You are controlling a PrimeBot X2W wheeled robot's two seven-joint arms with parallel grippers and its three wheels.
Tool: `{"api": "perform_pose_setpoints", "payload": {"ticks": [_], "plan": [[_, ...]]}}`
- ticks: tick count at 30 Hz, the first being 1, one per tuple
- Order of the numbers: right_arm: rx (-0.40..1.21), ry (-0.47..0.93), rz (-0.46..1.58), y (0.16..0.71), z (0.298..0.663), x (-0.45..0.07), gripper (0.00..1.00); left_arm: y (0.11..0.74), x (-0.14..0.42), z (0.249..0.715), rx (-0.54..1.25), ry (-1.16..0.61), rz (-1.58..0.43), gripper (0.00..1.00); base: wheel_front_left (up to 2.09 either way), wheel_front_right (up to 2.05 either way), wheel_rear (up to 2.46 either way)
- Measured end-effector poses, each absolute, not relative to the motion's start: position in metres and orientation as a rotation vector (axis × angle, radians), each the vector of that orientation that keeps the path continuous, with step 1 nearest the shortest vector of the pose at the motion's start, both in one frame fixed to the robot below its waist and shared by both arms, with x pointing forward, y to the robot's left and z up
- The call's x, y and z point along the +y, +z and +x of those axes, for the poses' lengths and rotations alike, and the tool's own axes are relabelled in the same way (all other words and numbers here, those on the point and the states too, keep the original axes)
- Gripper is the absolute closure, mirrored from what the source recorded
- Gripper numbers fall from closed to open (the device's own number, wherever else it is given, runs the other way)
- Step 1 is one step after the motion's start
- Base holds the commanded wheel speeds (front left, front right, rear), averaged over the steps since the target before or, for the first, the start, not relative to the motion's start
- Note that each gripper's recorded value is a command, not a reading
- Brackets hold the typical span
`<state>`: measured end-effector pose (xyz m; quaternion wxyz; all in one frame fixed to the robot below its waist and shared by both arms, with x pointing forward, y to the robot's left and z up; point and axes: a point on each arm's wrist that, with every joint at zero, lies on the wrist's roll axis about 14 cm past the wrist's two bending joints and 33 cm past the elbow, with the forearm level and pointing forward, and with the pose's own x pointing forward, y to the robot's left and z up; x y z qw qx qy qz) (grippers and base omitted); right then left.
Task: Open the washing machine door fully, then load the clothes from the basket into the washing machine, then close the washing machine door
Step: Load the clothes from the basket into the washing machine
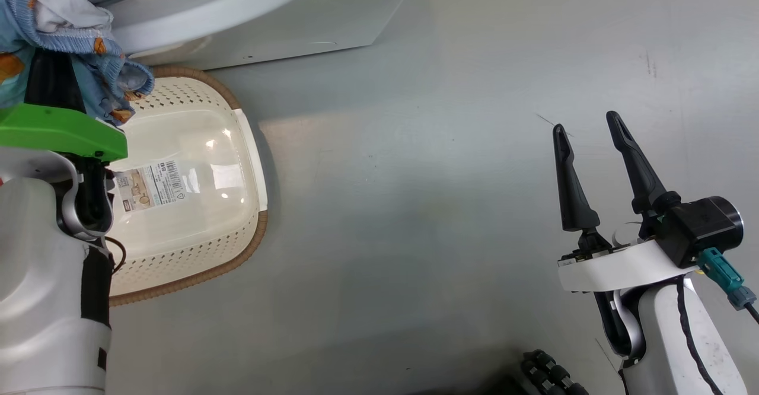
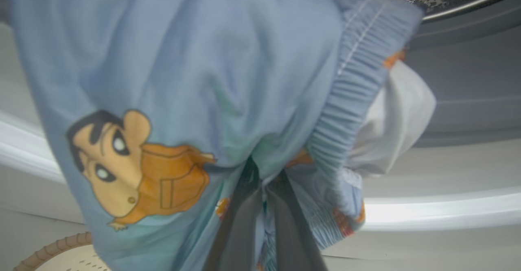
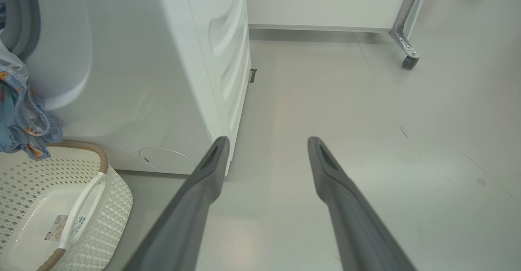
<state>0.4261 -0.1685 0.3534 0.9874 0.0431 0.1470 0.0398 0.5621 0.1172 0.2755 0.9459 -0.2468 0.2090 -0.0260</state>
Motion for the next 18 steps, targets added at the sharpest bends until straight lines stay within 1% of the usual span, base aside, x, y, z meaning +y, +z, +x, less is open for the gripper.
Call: {"api": "perform_pose_setpoints", "payload": {"ticks": [13,18], "plan": [[0.268,0.104,0.112,0.361,0.431,-0.159,0.00,0.293,0.122,0.554,0.364,-0.002,-0.563,1.00,0.00,0.00,0.00],[0.256,0.118,0.128,0.365,0.433,-0.153,0.00,0.319,0.127,0.562,0.278,-0.009,-0.568,1.00,0.00,0.00,0.00]]}}
